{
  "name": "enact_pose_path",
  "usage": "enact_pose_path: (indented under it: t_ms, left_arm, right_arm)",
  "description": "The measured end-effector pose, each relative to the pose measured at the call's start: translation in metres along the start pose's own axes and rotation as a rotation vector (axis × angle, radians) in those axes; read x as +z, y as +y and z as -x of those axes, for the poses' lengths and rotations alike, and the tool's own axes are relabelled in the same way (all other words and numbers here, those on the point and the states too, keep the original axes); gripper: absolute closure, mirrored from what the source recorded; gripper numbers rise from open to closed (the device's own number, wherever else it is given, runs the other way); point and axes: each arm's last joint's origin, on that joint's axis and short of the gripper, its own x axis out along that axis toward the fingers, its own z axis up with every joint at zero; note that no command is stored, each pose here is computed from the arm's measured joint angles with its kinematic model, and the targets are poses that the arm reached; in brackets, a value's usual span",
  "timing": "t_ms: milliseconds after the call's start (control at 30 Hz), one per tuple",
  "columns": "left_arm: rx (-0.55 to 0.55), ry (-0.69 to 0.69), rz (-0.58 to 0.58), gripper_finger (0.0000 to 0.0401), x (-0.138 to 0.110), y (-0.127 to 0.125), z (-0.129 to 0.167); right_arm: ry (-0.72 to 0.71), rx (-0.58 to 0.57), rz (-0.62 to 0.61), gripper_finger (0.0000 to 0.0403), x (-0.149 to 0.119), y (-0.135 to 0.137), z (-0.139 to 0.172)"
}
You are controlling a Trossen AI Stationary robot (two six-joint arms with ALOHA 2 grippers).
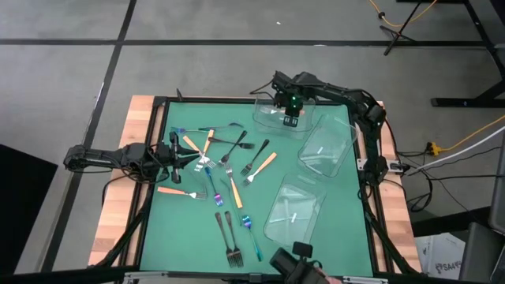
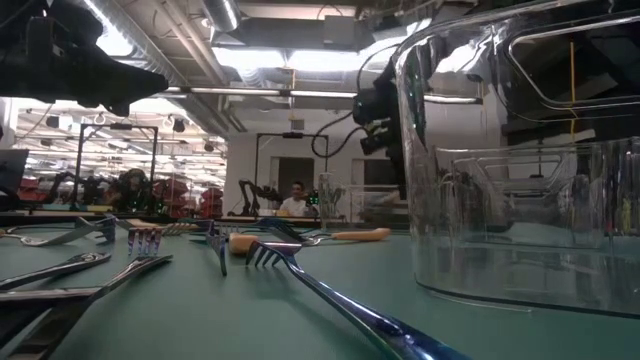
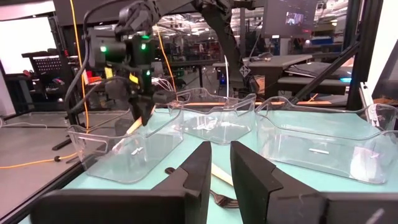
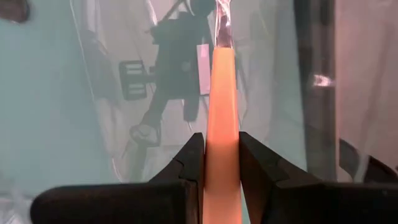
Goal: Sort silverware by color (type)
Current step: Put the orange fork into the top transparent bin
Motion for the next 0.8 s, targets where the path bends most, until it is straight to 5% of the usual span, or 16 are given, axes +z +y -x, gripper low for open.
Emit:
enact_pose_path:
  t_ms: [267,800]
  left_arm:
    - [0.0,0.0,0.0,0.0348,0.0,0.0,0.0]
    - [0.0,0.0,-0.001,0.0348,0.0,0.0,0.0]
  right_arm:
    - [-0.036,0.002,0.031,0.034,-0.004,0.003,-0.024]
    - [-0.029,-0.025,0.026,0.034,-0.004,0.002,-0.024]
